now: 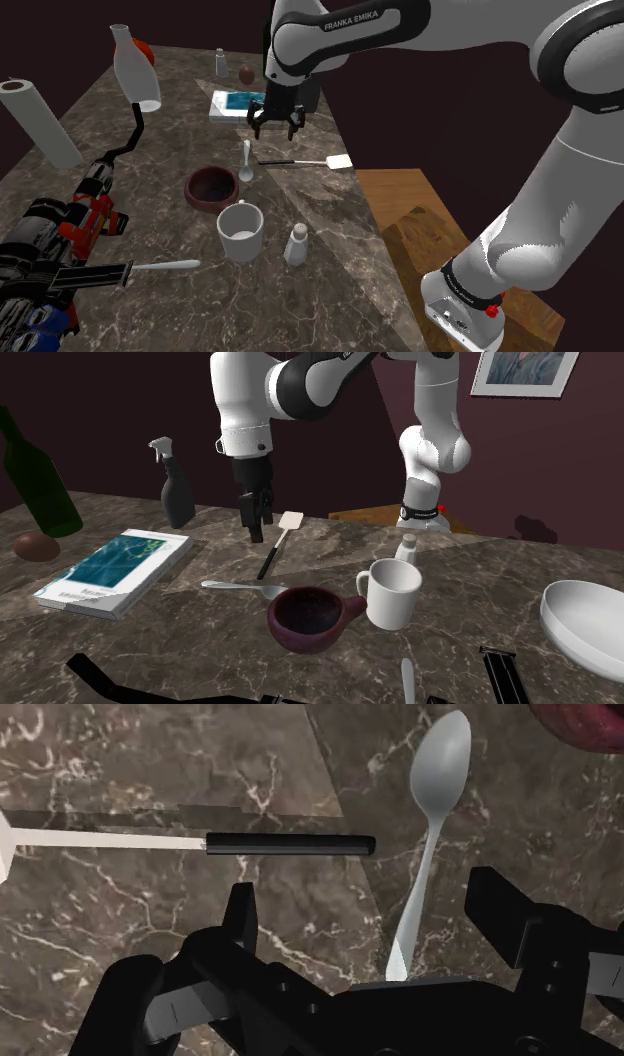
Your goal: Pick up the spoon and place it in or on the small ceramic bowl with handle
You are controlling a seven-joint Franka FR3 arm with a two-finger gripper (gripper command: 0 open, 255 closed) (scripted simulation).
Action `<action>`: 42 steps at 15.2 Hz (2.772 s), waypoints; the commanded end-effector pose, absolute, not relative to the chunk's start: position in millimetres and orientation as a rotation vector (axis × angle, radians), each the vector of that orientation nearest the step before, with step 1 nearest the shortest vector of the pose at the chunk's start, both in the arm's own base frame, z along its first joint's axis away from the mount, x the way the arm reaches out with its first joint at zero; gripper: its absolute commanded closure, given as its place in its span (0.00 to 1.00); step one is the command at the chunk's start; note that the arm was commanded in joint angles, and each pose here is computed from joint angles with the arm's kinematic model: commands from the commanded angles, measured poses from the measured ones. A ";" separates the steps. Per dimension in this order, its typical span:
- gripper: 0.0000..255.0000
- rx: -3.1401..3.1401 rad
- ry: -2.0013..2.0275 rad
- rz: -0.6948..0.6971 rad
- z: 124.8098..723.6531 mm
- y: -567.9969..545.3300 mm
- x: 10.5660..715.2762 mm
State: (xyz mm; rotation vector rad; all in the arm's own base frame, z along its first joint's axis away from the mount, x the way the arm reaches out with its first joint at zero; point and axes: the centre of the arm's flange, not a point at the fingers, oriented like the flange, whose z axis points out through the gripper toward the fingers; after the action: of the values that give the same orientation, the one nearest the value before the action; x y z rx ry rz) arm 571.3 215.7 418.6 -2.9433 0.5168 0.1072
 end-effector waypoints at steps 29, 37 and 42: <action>1.00 -2.878 0.682 0.154 332.7 264.0 637.7; 1.00 -2.878 0.682 0.154 359.1 263.9 637.5; 1.00 -2.878 0.682 0.154 385.5 263.9 637.6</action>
State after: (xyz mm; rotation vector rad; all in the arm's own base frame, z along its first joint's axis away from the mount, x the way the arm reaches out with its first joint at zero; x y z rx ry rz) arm 637.7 263.7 380.6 -2.8776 0.6818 0.1537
